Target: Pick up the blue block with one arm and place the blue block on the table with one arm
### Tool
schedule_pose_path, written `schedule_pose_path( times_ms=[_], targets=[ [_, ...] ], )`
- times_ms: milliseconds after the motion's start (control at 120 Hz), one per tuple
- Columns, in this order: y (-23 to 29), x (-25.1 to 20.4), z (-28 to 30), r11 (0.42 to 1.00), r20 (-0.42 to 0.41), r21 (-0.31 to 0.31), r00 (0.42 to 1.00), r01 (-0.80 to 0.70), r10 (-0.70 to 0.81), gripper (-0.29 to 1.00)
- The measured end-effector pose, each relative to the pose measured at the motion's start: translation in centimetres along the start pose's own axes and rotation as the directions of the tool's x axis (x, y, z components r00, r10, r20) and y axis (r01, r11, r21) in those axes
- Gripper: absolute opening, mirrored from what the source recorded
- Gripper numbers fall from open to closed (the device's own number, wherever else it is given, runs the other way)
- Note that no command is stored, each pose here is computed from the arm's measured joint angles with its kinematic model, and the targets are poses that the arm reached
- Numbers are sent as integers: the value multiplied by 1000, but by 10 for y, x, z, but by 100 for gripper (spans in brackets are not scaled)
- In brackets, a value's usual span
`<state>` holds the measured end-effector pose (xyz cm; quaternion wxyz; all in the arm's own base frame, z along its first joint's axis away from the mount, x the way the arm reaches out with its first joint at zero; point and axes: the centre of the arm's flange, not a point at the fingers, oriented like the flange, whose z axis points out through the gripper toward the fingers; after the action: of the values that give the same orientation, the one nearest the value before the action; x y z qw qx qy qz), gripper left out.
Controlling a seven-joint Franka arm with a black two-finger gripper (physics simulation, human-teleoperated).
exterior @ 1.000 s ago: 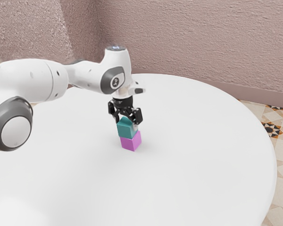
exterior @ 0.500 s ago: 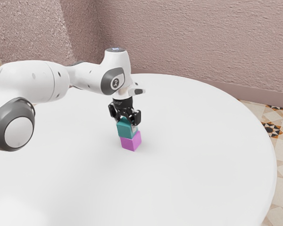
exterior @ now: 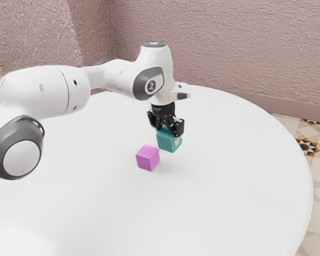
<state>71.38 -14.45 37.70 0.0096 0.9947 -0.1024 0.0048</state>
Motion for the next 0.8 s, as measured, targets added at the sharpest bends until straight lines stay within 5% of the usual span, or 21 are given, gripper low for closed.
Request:
schedule_pose_path(
  times_ms=[283, 550, 800],
  targets=[
    [20, 4, 42, 1000, 51, 0, 998, -20, 20, 34],
    [20, 4, 41, 1000, 51, -10, 999, -18, 18, 59],
    [22, -1, -44, 999, -56, -21, 998, -28, 27, 67]
  ],
)
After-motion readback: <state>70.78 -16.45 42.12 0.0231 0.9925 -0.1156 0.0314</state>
